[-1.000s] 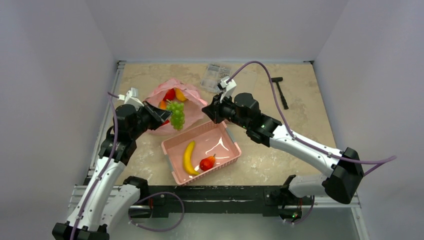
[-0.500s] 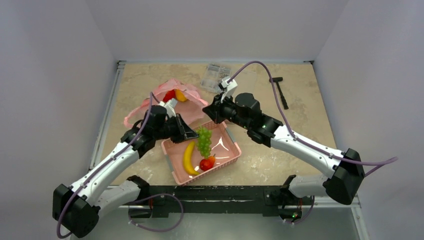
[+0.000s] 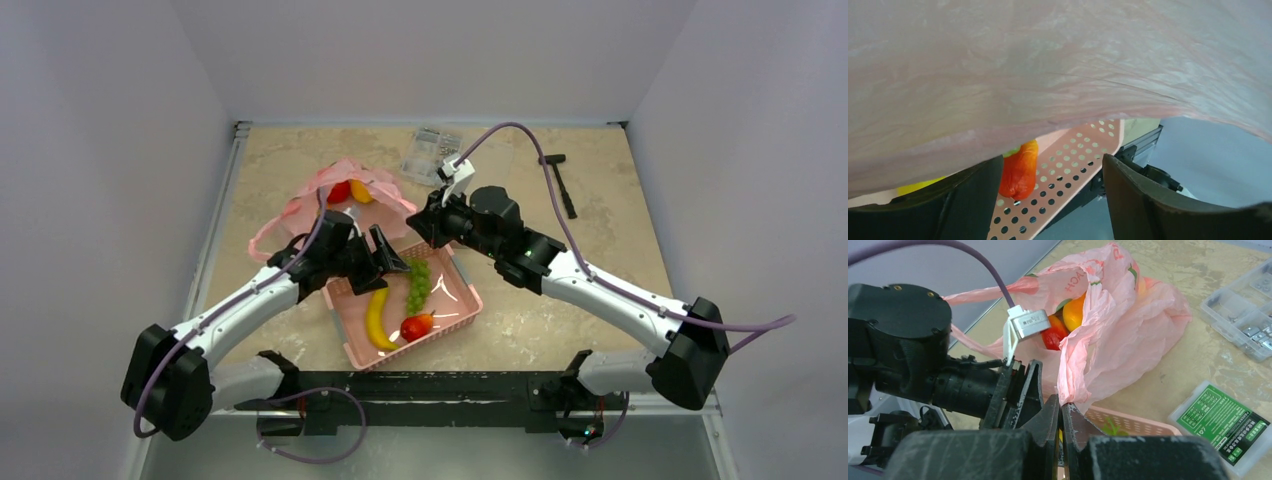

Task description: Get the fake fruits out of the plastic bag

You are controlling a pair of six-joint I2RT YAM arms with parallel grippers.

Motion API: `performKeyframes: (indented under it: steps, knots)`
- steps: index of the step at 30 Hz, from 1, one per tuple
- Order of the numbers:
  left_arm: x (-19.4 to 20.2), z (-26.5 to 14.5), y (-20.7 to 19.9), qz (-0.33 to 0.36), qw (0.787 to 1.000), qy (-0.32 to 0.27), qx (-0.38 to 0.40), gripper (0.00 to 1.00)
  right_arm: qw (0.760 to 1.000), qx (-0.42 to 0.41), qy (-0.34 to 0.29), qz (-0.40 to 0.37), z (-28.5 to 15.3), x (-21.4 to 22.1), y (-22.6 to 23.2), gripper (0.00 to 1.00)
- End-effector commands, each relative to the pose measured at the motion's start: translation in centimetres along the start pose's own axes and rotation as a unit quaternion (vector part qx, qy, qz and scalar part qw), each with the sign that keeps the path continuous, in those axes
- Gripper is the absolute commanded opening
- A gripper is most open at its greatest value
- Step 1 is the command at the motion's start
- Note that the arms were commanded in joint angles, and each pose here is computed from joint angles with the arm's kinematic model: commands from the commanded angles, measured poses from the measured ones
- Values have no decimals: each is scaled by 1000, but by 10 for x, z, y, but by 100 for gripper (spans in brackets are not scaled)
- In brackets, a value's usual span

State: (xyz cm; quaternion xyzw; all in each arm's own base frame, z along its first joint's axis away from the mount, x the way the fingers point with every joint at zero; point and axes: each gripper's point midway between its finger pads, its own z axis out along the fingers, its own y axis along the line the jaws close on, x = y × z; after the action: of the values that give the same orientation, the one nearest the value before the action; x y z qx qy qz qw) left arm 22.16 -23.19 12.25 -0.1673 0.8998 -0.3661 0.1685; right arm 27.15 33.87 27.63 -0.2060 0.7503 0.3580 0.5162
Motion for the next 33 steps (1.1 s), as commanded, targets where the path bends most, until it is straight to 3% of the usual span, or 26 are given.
performKeyframes:
  steps: [1, 10, 15, 19, 22, 24, 28, 33]
  knots:
    - [-14, -25, -30, 52, 998, -29, 22, 81, 999, -4, -30, -12, -10, -26, 7, 0]
    - [-29, -78, -43, 108, 989, -96, 22, 83, 998, 38, -25, -50, -16, -41, -5, 0]
    - [-46, -110, -30, 121, 979, -166, -17, 83, 994, 56, 13, -89, -28, -45, -9, 38]
    - [-59, -125, -22, 110, 971, -212, -29, 83, 990, 54, 42, -127, -27, -48, -9, 75]
    - [-66, -131, -20, 96, 968, -231, -28, 83, 986, 47, 60, -147, -14, -49, -7, 93]
    - [-70, -133, -19, 95, 966, -241, -28, 84, 983, 45, 75, -159, 0, -50, -3, 98]
    - [-76, -135, -17, 91, 960, -262, -29, 90, 976, 54, 115, -178, 36, -43, 6, 99]
    - [-83, -137, -19, 75, 959, -272, -18, 91, 958, 132, 139, -215, 81, -32, -18, 98]
